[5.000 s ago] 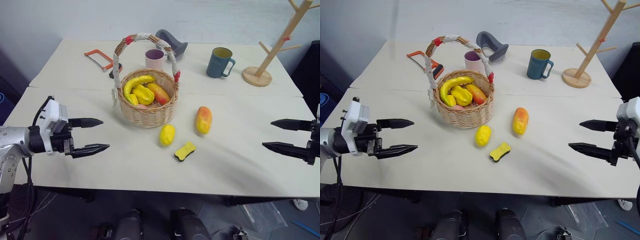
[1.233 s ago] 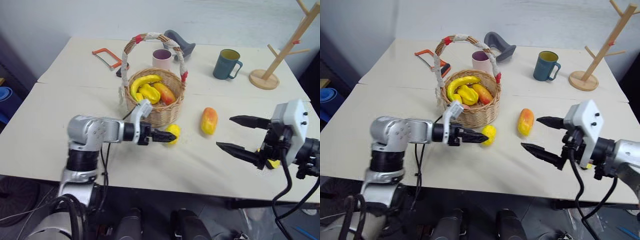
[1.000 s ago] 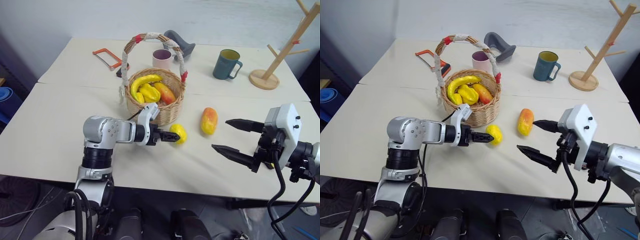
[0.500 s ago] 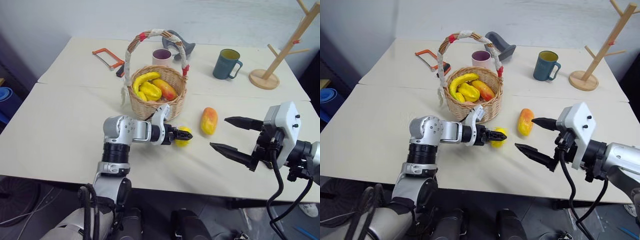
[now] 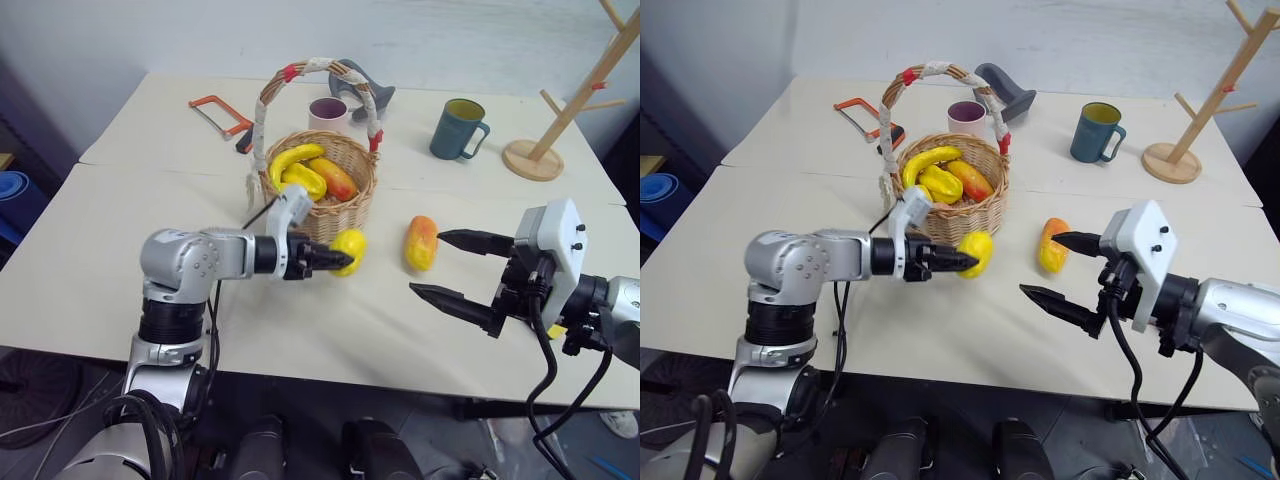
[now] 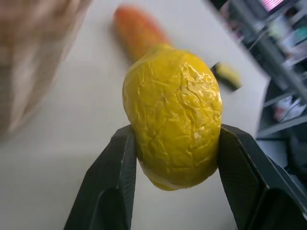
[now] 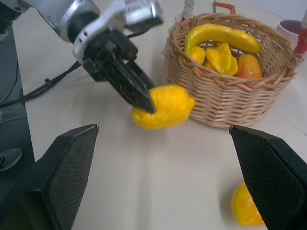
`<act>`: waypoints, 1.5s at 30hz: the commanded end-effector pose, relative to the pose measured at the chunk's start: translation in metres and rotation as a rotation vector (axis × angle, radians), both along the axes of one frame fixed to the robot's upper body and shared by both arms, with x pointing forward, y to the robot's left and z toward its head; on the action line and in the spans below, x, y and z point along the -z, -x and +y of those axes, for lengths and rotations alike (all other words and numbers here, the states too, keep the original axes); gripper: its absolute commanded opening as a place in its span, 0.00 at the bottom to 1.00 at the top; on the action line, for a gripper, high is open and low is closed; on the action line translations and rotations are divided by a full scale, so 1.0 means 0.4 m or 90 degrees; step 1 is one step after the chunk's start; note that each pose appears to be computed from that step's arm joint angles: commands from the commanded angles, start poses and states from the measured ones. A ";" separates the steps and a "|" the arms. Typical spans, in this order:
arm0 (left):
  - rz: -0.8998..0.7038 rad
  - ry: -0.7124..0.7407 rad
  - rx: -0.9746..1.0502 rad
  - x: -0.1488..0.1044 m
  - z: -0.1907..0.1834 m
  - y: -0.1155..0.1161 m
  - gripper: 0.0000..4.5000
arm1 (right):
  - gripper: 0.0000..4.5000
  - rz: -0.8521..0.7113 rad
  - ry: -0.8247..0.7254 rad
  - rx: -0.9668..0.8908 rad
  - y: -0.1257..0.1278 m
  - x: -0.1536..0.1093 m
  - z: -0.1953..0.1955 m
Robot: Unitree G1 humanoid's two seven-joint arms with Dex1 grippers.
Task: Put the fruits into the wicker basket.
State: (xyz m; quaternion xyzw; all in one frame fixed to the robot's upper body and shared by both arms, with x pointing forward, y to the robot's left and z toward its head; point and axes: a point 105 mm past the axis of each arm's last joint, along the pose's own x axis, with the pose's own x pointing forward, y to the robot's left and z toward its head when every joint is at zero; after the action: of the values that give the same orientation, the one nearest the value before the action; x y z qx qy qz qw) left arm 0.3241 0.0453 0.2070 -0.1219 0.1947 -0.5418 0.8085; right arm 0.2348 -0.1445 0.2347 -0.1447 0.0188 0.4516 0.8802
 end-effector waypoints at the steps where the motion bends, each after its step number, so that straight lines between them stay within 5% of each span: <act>1: -0.129 0.142 -0.093 -0.177 0.022 -0.054 0.47 | 1.00 -0.033 0.005 0.013 -0.015 -0.020 -0.003; 6: -0.176 0.057 -0.414 -0.183 0.101 -0.204 0.47 | 1.00 -0.043 -0.005 0.013 -0.032 -0.024 0.007; 10: -0.175 0.018 -0.422 -0.151 0.090 -0.225 0.47 | 1.00 -0.043 0.018 0.019 -0.039 -0.005 0.008; 12: -0.170 -0.006 -0.404 -0.127 0.077 -0.222 0.62 | 1.00 -0.042 0.018 0.020 -0.041 0.000 0.007; 18: -0.177 -0.012 -0.320 -0.115 0.056 -0.183 0.99 | 1.00 -0.042 0.011 0.034 -0.042 -0.004 -0.005; 21: -0.228 0.038 -0.273 -0.154 0.065 -0.154 0.99 | 1.00 -0.030 -0.009 0.082 -0.043 0.006 -0.035; 25: -0.366 0.095 -0.109 -0.213 0.069 -0.044 0.99 | 1.00 -0.005 -0.053 0.184 -0.042 0.035 -0.094; 33: -0.426 -0.031 0.159 -0.150 0.168 0.119 0.99 | 1.00 0.054 -0.120 0.373 -0.079 0.139 -0.165; 45: -0.442 -0.086 0.152 -0.128 0.197 0.109 0.99 | 1.00 0.168 -0.239 0.462 -0.282 0.198 -0.120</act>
State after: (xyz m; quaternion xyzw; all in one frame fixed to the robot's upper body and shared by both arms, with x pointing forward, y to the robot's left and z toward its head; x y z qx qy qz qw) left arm 0.2774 0.1243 0.2528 0.1326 -0.0268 -0.6401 0.7563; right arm 0.3394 -0.1953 0.1534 0.0833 0.0993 0.1263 0.9835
